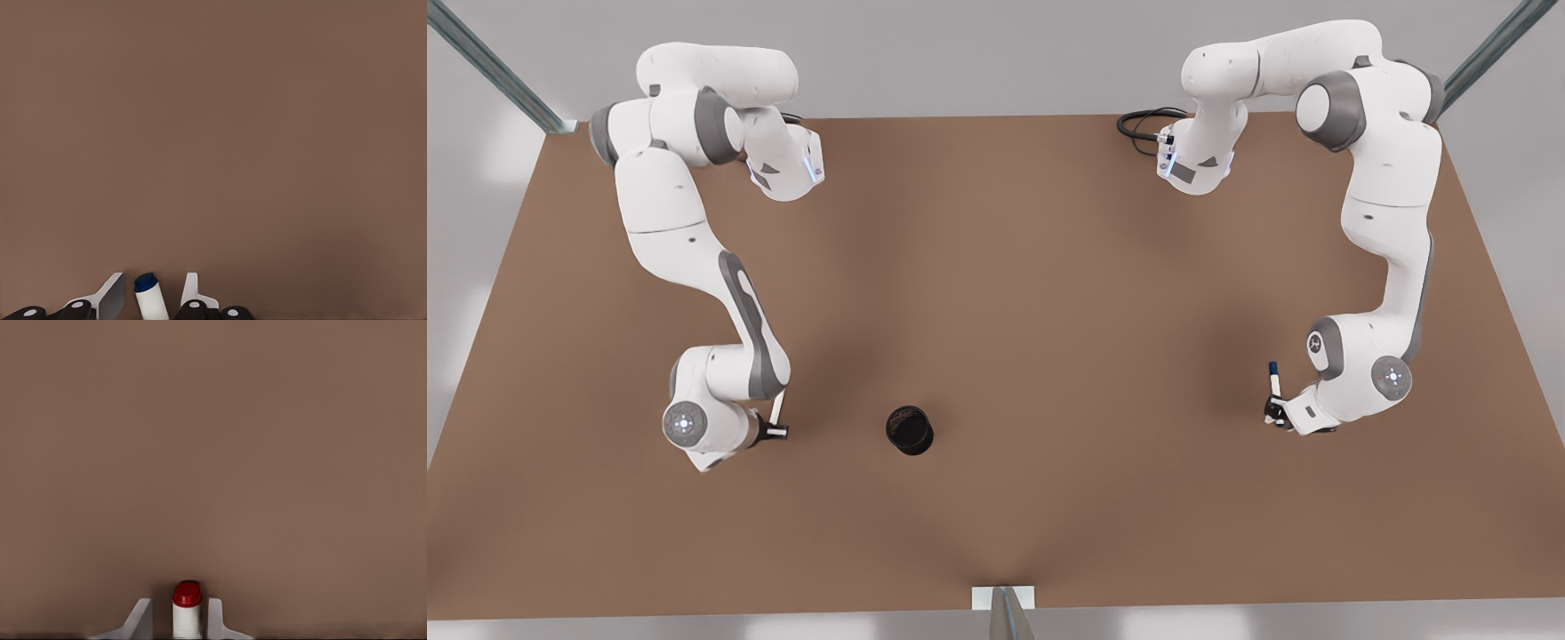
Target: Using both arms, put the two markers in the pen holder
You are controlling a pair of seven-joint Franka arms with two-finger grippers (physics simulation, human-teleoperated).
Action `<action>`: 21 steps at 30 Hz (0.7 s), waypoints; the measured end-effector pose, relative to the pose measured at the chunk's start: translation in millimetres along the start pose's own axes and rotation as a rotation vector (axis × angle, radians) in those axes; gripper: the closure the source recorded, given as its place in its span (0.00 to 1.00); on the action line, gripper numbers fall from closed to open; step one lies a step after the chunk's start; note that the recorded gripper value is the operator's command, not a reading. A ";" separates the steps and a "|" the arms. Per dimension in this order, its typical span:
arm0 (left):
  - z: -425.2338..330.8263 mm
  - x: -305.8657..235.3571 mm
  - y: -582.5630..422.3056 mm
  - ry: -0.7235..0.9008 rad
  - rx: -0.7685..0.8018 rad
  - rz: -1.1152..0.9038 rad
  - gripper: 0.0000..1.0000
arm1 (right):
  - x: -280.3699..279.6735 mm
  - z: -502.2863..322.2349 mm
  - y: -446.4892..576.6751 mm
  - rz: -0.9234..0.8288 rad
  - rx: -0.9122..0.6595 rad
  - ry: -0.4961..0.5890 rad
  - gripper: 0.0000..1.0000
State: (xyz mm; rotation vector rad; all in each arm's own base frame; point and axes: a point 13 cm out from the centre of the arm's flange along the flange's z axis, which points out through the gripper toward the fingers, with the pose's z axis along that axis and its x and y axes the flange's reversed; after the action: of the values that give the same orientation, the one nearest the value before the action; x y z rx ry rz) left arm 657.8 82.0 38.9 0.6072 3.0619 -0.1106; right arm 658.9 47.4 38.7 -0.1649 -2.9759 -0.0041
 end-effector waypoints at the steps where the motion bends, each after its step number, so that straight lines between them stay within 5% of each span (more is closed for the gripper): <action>1: 0.6 0.4 0.0 0.001 0.001 0.005 0.49 | 3.4 2.4 -0.4 0.004 0.001 0.007 0.54; 2: 1.4 0.7 -0.1 0.002 0.001 0.011 0.55 | 7.6 6.3 -0.6 0.008 0.002 0.016 0.54; 5: 2.1 0.9 -0.2 0.002 0.002 0.025 0.63 | 11.1 8.5 1.2 0.017 -0.009 0.023 0.79; 12: 2.2 0.5 -0.2 0.003 -0.003 0.045 0.79 | 1.6 -23.5 9.1 0.015 -0.020 -0.026 0.79; 21: -32.8 -19.0 -5.5 -0.016 -0.023 0.052 0.79 | -11.2 -225.6 157.4 -0.184 -0.122 -0.336 0.79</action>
State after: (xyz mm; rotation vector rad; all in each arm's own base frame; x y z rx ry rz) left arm 673.1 72.0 72.5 0.6812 3.0245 -0.0783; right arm 723.3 200.1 258.7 0.1059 -3.3154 -0.1998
